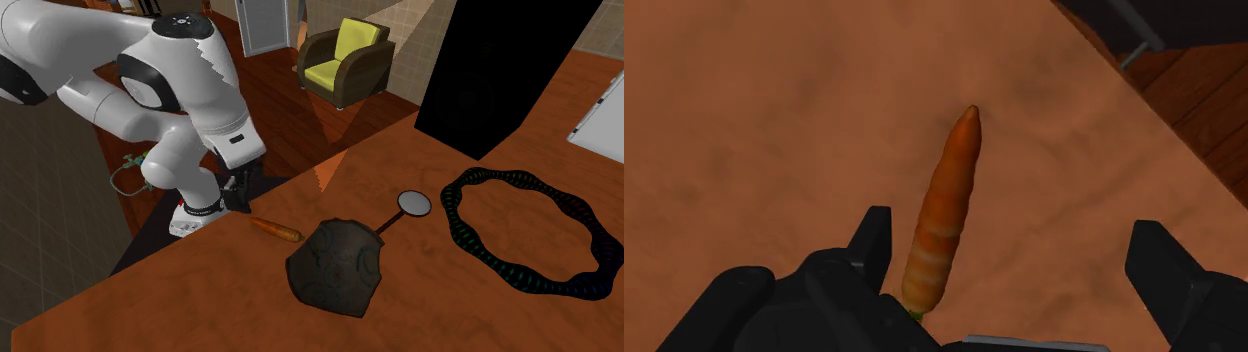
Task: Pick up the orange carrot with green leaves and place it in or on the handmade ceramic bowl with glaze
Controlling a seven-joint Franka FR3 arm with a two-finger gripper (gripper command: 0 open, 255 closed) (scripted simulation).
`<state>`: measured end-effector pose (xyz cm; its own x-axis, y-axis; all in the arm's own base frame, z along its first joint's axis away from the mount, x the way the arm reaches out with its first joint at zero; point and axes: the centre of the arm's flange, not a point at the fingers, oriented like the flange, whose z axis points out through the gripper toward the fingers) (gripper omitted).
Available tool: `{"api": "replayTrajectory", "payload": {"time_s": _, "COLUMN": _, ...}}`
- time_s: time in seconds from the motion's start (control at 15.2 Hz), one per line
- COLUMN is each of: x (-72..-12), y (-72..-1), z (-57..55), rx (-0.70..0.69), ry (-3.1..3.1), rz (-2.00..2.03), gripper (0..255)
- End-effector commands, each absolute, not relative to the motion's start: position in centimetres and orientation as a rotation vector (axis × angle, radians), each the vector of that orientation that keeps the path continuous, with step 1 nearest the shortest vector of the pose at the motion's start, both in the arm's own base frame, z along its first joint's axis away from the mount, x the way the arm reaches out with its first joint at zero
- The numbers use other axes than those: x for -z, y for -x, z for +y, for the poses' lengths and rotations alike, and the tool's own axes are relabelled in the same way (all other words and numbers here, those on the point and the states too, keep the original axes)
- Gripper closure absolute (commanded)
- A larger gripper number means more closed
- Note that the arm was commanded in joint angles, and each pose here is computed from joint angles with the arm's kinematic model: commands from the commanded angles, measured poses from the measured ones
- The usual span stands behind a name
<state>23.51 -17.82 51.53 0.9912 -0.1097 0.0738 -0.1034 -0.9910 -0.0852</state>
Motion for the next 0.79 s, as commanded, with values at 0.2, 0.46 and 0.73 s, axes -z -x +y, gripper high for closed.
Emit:
{"api": "replayTrajectory", "payload": {"time_s": 0.2, "x": -46.7, "y": -27.4, "z": -19.8, "rx": 0.116, "ry": 3.047, "rz": 0.486, "gripper": 0}}
{"api": "replayTrajectory", "payload": {"time_s": 0.46, "x": -44.7, "y": -27.9, "z": -19.9, "rx": 0.116, "ry": 3.045, "rz": 0.512, "gripper": 0}}
{"api": "replayTrajectory", "payload": {"time_s": 0.73, "x": -42.3, "y": -28.1, "z": -19.8, "rx": 0.116, "ry": 3.045, "rz": 0.512, "gripper": 0}}
